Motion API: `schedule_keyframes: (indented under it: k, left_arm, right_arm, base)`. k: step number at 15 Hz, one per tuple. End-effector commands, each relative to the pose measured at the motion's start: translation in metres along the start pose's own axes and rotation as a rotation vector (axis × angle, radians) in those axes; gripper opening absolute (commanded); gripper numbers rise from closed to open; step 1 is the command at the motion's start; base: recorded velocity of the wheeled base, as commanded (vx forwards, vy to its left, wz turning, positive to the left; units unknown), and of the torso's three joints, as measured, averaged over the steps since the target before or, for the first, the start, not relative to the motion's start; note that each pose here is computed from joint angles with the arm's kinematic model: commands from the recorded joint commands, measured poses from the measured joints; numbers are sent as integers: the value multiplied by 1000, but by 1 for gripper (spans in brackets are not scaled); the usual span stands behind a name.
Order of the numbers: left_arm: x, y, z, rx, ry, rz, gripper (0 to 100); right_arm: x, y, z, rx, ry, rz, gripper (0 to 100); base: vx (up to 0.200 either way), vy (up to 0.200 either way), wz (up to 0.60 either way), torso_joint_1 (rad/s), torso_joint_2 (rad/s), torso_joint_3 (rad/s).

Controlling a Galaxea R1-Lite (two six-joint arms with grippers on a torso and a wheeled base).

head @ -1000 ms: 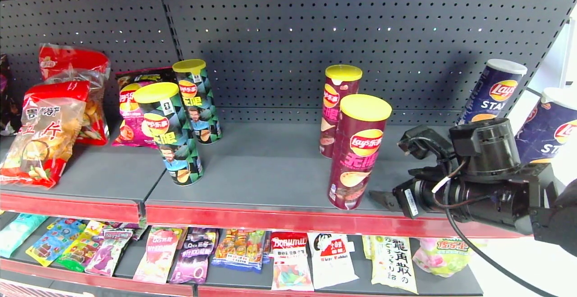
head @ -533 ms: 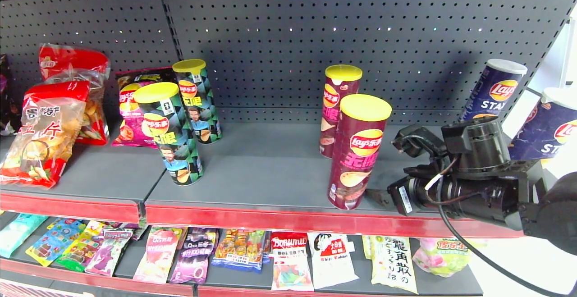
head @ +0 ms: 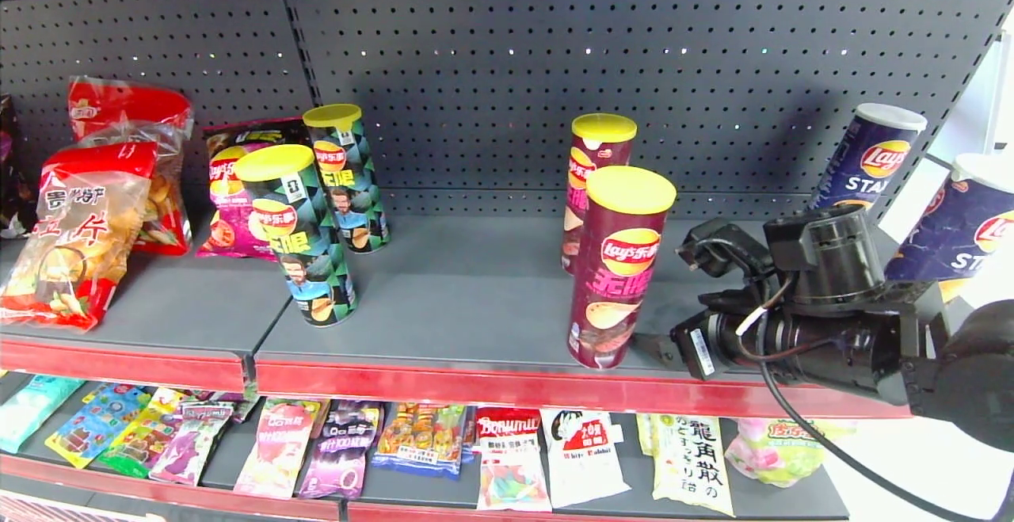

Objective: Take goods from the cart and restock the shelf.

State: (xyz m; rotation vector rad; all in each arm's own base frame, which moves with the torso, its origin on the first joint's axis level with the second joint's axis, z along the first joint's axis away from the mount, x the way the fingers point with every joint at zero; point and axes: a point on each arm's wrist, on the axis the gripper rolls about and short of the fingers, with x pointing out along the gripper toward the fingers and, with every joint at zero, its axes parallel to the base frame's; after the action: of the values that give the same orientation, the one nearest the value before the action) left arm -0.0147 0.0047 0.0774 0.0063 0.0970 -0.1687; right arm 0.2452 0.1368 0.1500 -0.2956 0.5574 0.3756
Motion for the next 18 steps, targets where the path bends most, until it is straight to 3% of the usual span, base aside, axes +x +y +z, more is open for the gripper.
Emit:
schedule_keyframes:
  k: [1,15,18]
  left_arm:
    - [0,0,0,0,1,0,100]
    - [0,0,0,0,1,0,100]
    - [0,0,0,0,2,0,100]
  right_arm:
    - [-1,1,0,-3,0,4,100]
    - [-4,4,-2,-7,-2,9,100]
    - [-39,-5,9,16,-107,-30,100]
  base:
    - [0,0,0,0,0,0]
    - [0,0,0,0,0,0]
    - [0,0,0,0,0,0]
